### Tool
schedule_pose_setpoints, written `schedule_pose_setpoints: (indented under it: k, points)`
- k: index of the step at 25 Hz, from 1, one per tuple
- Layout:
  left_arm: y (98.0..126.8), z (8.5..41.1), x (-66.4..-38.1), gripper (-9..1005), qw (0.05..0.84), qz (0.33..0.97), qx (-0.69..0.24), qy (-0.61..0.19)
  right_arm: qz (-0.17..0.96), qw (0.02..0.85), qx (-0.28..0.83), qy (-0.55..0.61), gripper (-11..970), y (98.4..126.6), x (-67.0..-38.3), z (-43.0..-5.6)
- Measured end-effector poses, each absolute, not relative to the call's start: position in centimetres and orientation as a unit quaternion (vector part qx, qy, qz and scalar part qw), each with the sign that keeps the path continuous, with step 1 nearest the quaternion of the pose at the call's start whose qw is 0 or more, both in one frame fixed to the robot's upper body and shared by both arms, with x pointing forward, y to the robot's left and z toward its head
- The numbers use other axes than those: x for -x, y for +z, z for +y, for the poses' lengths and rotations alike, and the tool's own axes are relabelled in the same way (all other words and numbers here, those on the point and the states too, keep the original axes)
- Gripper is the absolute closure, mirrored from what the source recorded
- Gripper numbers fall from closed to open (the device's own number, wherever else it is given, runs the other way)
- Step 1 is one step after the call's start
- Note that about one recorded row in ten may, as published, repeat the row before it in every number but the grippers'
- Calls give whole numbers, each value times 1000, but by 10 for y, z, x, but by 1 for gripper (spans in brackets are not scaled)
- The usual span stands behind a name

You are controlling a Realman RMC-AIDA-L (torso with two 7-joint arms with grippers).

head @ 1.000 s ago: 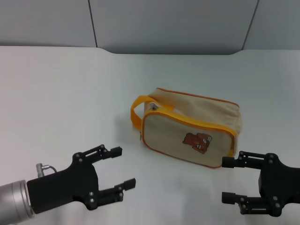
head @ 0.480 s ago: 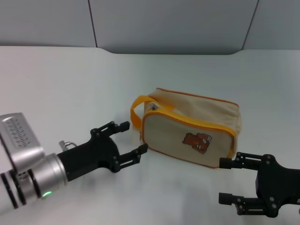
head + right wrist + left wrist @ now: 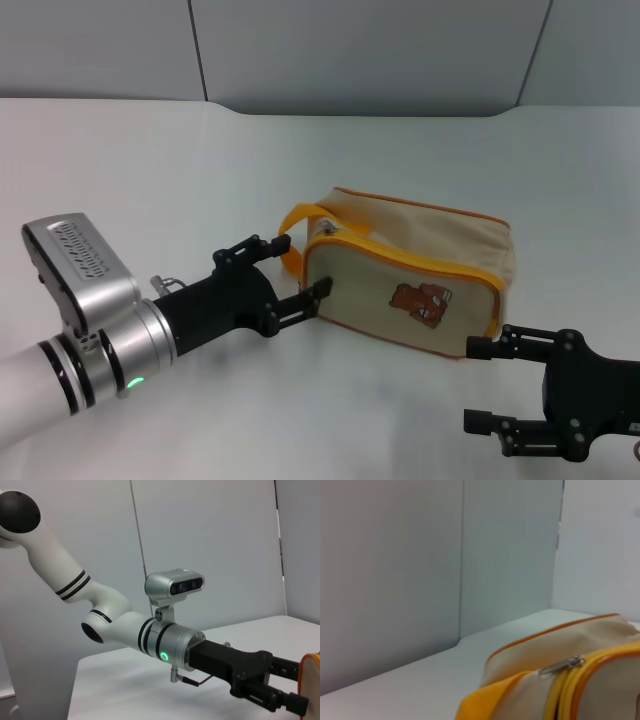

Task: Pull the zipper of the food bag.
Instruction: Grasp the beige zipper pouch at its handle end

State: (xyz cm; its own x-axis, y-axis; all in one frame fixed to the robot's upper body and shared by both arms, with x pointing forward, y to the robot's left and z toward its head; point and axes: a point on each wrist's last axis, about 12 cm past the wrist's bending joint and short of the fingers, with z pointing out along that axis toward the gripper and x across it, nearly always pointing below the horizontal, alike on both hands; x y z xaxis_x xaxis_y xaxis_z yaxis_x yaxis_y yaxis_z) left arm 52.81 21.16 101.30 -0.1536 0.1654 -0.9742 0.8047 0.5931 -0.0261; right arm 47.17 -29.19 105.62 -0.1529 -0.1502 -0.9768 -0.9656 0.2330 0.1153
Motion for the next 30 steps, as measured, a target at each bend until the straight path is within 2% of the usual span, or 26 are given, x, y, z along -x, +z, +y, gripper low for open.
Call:
schedule_pose_setpoints:
  k: [13,23,30]
  points:
    - [1011,205,-526,337,565,692,-357,-271,634,474,443,421,220,1052,-473,-289]
    - [1015,201,-527,825,576,682,-357,-277,634,477,441,419,221,1053,-474,-289]
    - [1019,202,-522,936,596,662,-349,-291,631,508,422,407,222,1054,-473,-295]
